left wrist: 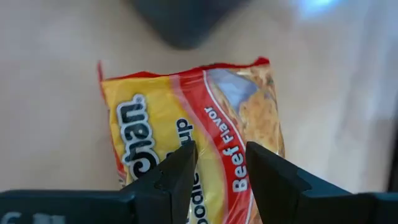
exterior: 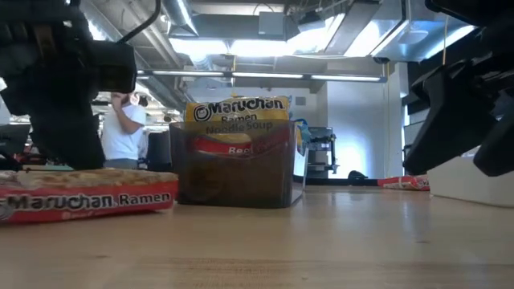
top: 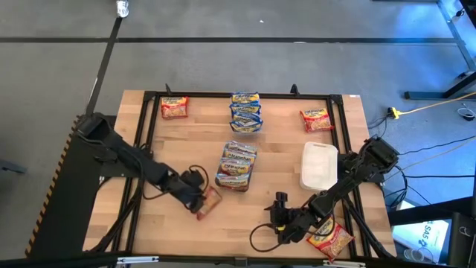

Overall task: Sort Maruchan noodles
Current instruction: Put the red noodle pack into the white bin

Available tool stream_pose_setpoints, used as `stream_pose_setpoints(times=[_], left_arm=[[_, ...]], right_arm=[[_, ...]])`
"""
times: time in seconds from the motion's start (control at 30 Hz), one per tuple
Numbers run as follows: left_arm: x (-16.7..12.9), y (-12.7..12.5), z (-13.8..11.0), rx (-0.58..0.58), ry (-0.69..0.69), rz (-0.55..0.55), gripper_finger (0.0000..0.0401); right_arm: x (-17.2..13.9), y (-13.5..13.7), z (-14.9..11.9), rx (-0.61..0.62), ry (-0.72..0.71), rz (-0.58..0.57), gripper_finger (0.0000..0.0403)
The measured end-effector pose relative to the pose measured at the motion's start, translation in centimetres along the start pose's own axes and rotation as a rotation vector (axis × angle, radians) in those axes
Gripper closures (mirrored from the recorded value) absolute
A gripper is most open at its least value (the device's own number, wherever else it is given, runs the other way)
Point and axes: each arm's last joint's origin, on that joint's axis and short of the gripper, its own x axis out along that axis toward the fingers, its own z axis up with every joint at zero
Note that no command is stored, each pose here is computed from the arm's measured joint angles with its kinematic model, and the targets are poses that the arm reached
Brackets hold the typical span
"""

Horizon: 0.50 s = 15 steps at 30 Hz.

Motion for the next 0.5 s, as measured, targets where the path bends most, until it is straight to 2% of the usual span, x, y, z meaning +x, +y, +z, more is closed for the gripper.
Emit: stream_pose_setpoints(times=[0.17, 0.33, 0.5], left_arm=[[1.2, -1.9, -1.0, 0.035, -0.042, -0.115, 0.0261], [1.8, -4.8, -2.0, 0.113, -0.051, -0.149, 0.0261], [2.1, -7.6, -2.6, 0.203, -0.069, -0.173, 0.0261]], right_arm=[[0.0, 0.3, 0.2, 0.064, 0.01, 0.066, 0.0157], [0.1, 0.4, 0.4, 0.106, 0.033, 0.136, 0.0157], [0.1, 0.4, 0.4, 0.218, 0.034, 0.123, 0.0157]])
